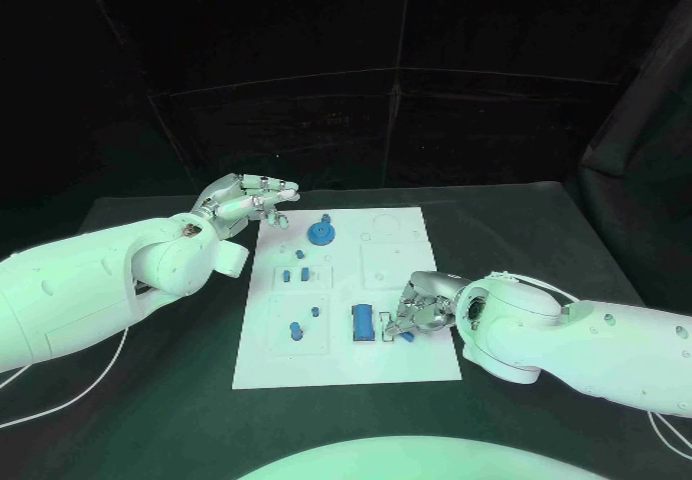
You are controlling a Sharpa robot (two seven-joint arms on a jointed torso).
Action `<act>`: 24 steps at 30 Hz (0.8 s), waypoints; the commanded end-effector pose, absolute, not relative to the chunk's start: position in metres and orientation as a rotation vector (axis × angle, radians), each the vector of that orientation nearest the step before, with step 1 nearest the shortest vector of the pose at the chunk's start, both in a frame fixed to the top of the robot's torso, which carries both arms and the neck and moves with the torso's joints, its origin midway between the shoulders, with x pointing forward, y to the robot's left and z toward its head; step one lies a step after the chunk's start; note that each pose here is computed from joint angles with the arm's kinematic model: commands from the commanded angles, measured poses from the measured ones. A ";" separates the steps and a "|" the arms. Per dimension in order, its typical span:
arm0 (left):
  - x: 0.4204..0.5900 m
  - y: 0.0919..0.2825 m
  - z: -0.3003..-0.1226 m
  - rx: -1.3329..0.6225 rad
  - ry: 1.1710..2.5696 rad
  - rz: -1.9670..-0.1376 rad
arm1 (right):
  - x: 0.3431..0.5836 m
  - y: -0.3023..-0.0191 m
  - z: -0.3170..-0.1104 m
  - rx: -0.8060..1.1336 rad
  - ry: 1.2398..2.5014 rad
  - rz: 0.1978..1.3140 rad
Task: Assemble the parts on the task board
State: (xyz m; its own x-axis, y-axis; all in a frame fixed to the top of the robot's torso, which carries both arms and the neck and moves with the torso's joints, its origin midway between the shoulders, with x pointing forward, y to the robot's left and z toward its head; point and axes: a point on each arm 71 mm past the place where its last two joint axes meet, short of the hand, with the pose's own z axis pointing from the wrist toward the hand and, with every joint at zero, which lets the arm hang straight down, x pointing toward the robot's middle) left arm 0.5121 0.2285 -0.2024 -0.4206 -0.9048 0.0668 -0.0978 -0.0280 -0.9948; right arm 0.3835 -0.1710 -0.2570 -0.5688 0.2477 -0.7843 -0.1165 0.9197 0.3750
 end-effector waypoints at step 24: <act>0.512 0.228 -0.202 -1.076 1.581 -1.531 | 0.381 -0.171 -0.254 0.184 2.113 0.576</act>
